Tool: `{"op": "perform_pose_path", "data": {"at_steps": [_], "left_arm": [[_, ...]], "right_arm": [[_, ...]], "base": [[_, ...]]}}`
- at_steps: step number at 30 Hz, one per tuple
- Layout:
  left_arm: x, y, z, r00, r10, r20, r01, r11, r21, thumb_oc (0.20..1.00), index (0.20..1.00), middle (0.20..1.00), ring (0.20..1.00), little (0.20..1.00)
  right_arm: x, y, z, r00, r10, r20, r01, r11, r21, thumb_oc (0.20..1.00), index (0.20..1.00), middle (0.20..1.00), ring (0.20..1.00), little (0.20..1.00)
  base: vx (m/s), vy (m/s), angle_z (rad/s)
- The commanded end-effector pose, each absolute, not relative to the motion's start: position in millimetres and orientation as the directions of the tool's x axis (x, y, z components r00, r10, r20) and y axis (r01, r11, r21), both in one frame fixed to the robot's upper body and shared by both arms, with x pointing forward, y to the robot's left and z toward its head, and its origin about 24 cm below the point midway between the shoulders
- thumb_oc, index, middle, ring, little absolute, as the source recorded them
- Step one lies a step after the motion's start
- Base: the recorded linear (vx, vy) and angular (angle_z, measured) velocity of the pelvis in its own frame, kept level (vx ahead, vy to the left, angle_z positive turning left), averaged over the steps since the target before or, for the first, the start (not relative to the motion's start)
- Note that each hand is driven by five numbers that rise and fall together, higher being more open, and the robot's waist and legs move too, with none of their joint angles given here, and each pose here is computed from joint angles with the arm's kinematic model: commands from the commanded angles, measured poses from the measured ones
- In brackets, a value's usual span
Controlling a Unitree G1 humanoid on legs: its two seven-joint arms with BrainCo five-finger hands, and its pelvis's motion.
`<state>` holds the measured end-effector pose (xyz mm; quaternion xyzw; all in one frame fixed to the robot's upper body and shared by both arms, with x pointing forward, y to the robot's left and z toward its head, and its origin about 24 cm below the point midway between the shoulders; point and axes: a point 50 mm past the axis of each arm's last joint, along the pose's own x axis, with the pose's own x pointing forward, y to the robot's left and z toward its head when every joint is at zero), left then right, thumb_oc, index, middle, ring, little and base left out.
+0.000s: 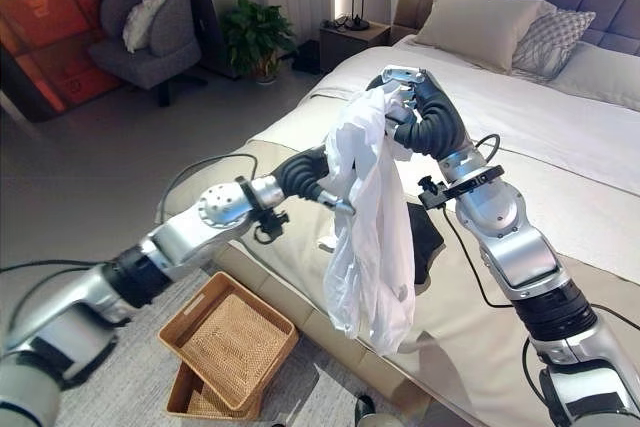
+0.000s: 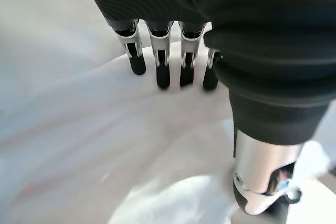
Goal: Pick up clothes into the bucket
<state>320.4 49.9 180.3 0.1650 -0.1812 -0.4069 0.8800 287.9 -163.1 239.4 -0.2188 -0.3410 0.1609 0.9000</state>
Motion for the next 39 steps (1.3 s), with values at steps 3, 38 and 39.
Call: {"op": "perform_pose_path", "data": {"at_steps": [3,38,39], "left_arm": [[337,36,192,0.65,-0.714,0.261,0.559,0.681,0.472,1.0,1.0,1.0,1.0,1.0],[323,81,169,0.642,-0.74,0.199,0.748,0.662,0.049,0.2,0.2,0.2,0.2,0.2],[324,91,167,0.681,-0.699,0.218,0.714,0.7,0.013,0.2,0.2,0.2,0.2,0.2]], "right_arm": [[247,-134,309,0.35,0.472,0.809,-0.14,0.881,-0.452,0.2,0.2,0.2,0.2,0.2],[257,-143,281,0.475,0.457,0.752,-0.132,0.882,-0.453,1.0,1.0,1.0,1.0,1.0],[258,-148,277,0.499,0.434,0.75,-0.121,0.892,-0.435,1.0,1.0,1.0,1.0,1.0]], "base": [[0.0,0.002,-0.05],[0.01,0.0,-0.01],[0.0,0.0,0.0]]}}
